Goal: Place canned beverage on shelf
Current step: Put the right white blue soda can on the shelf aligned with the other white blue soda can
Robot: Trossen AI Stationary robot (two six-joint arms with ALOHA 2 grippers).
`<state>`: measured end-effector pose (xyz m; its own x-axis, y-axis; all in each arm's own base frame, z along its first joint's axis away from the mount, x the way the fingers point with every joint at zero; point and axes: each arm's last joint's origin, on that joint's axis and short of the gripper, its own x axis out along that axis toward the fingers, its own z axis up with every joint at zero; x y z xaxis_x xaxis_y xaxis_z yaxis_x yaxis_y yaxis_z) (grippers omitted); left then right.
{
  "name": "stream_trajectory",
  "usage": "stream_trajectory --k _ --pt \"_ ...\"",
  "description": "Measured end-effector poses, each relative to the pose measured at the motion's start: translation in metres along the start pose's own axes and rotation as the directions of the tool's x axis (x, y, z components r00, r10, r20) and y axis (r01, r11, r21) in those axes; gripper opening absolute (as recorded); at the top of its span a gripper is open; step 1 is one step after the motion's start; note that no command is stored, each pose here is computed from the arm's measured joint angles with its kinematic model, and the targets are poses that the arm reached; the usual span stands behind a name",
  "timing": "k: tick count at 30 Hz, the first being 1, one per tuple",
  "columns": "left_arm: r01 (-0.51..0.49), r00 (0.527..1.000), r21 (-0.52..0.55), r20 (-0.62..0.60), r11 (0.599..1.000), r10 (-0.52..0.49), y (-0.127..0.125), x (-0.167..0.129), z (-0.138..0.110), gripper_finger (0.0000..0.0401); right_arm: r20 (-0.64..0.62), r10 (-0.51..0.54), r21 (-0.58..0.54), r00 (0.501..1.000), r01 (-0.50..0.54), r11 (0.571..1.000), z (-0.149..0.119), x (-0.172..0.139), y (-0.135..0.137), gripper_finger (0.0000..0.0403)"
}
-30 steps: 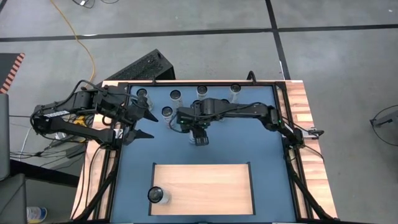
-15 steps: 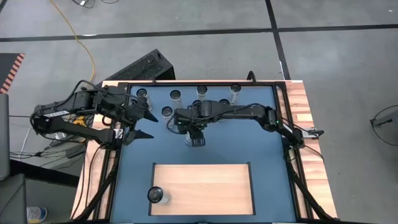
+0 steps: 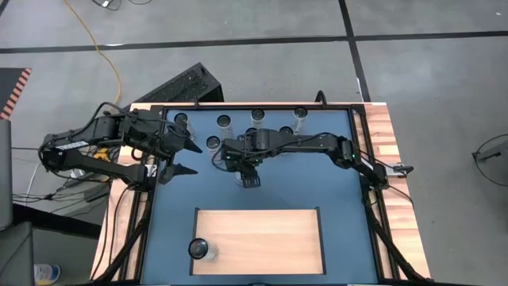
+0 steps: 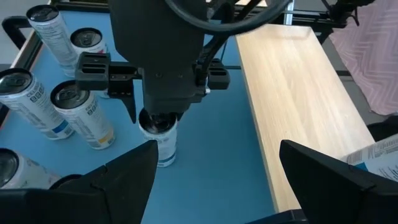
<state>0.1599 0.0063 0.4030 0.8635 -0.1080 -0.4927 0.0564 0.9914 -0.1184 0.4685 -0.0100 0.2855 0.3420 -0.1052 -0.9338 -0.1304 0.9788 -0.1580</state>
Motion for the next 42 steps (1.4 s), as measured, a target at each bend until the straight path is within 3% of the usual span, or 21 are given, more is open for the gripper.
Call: stream_trajectory --k 11,17,28,35,42 --pt "-0.023 1.0 0.055 -0.001 0.998 0.023 0.001 0.001 0.0 0.0322 0.024 -0.005 0.023 1.0 0.005 1.0 -0.005 -0.031 0.001 0.0297" --pt "-0.026 1.0 0.109 0.0 0.994 0.026 0.004 0.018 0.005 0.0322 0.138 -0.023 0.058 0.99 0.015 0.998 -0.016 -0.09 0.001 0.0297" --pt "-0.024 0.999 0.202 -0.038 0.979 0.033 0.017 0.083 -0.004 0.0322 0.314 -0.063 0.129 0.947 0.023 0.991 -0.047 -0.185 0.019 0.0297" --pt "-0.048 0.999 0.198 0.014 0.979 0.047 0.03 0.113 -0.011 0.0322 0.326 -0.117 0.148 0.938 0.072 0.986 -0.058 -0.206 0.042 0.0297" --pt "-0.066 0.997 0.175 -0.029 0.982 0.073 0.043 0.132 -0.023 0.0322 0.291 -0.122 0.099 0.949 0.097 0.99 -0.06 -0.205 0.061 0.0297"
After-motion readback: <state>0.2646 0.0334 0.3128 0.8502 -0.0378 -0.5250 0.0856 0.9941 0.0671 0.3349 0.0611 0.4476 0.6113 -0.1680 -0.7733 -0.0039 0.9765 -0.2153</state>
